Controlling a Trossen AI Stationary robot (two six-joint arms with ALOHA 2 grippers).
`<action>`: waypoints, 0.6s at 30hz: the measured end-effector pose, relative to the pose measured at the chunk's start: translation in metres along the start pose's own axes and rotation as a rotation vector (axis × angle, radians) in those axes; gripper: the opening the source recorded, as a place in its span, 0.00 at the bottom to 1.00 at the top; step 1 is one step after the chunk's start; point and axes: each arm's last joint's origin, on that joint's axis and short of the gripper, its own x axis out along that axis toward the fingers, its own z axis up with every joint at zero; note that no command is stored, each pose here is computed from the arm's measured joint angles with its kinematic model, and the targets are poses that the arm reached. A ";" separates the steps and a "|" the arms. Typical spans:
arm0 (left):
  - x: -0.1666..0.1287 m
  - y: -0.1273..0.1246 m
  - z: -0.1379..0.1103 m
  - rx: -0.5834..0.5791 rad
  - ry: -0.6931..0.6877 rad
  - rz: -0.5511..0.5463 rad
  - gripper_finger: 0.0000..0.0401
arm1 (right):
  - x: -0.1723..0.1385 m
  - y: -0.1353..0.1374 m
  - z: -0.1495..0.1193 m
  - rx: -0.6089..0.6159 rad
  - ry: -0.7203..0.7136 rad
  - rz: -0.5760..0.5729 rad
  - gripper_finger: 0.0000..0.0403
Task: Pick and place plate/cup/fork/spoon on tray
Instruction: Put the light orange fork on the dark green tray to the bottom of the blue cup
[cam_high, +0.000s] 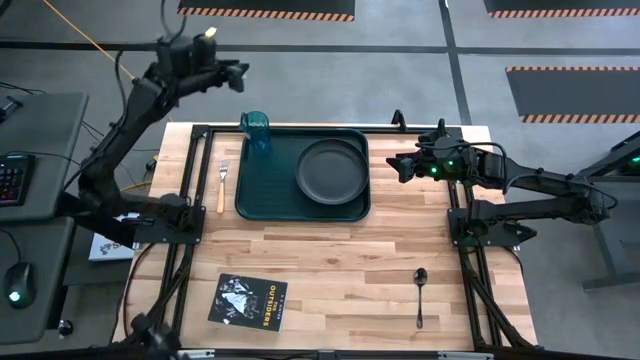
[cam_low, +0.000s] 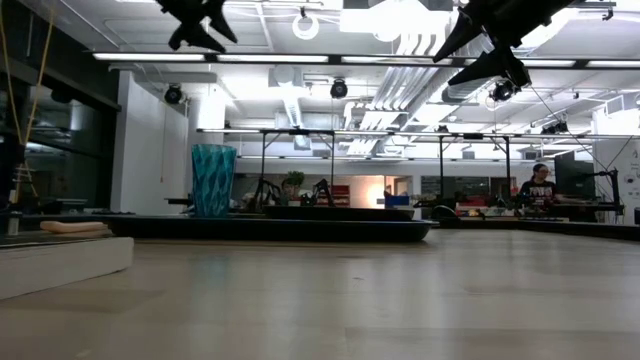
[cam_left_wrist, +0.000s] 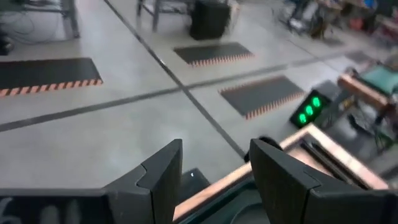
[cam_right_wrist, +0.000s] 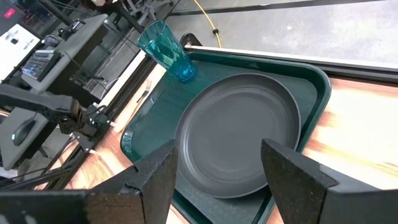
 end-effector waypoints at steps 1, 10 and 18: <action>-0.005 0.001 -0.008 -0.016 -0.010 0.012 0.45 | 0.000 0.000 0.000 0.001 0.000 0.000 0.55; -0.049 -0.007 -0.088 -0.122 0.232 0.382 0.43 | 0.000 0.000 0.000 0.003 0.007 0.002 0.55; -0.039 -0.016 -0.151 -0.160 0.481 0.505 0.39 | 0.000 0.000 0.000 0.000 0.009 0.004 0.55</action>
